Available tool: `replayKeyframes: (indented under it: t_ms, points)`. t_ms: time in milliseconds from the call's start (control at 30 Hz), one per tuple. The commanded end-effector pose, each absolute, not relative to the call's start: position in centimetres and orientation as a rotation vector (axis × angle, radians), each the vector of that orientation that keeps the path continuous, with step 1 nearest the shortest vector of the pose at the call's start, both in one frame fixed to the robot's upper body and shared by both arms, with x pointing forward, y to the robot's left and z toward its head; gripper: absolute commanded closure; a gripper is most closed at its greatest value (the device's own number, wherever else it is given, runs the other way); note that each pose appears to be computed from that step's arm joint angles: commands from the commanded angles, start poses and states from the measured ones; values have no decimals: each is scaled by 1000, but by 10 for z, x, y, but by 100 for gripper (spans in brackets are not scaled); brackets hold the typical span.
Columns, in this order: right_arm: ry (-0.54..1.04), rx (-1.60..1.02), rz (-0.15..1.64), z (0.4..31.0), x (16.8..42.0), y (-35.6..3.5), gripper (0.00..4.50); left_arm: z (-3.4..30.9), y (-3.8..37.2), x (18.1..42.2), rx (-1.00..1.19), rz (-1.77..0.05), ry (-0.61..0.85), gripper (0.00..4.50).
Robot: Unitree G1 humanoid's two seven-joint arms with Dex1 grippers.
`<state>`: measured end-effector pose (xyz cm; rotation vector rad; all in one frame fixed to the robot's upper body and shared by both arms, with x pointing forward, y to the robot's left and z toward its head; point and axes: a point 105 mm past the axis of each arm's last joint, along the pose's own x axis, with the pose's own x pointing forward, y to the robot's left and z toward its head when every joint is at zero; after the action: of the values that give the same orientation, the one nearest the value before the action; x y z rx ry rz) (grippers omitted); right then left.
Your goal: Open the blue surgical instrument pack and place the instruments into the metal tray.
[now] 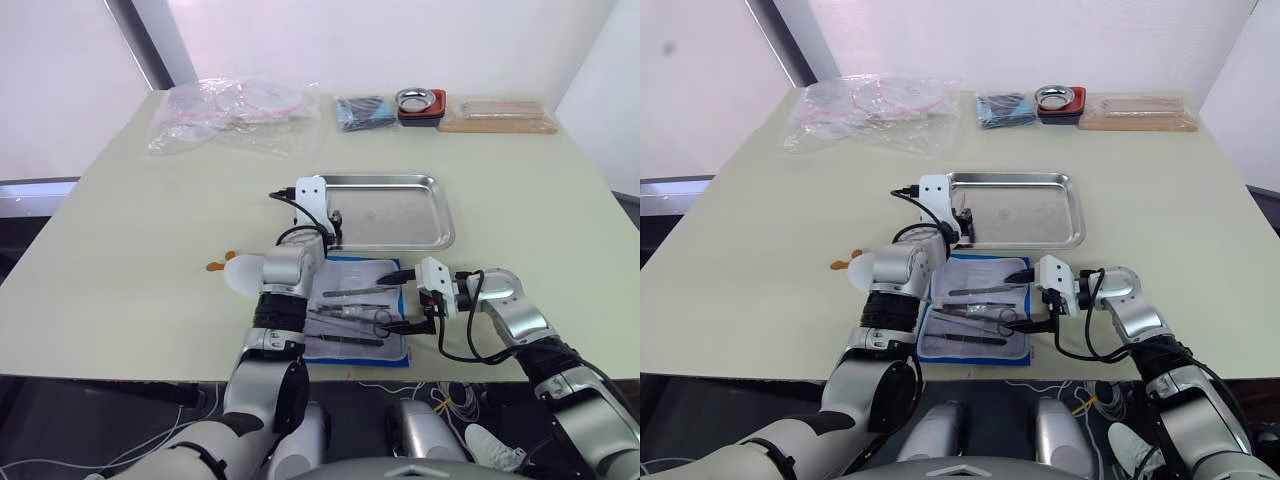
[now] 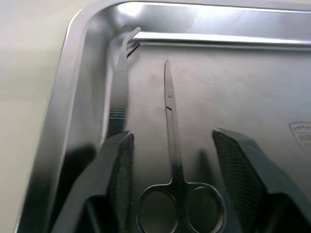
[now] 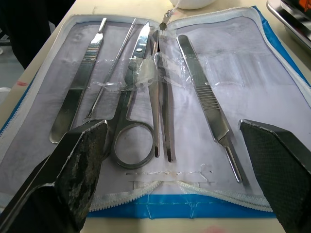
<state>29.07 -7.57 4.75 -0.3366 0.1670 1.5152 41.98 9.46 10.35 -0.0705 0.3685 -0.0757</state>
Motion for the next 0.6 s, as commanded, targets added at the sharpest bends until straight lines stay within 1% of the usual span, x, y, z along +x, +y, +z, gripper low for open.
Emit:
replayKeyframes:
  t_ms: [33,133,233,300,367,433,533,600]
  points:
    - [460,-366,1500,-14,268,-92,0,137,95,426,-61,-92,250,205]
    - [461,-366,1500,-14,268,-92,0,151,91,427,-50,-153,205,205]
    - [459,-362,1498,-15,268,-92,0,164,80,425,-16,-279,155,205]
    - [457,-358,1497,-15,268,-91,0,170,74,421,53,-366,115,205]
    - [455,-350,1496,-15,267,-90,0,171,70,416,119,-445,80,205]
    - [455,-348,1497,-16,267,-90,0,172,68,409,139,-527,42,205]
    - [455,-347,1495,-16,266,-89,0,168,70,401,160,-610,45,205]
    - [455,-343,1492,-16,266,-89,0,166,70,386,207,-730,18,205]
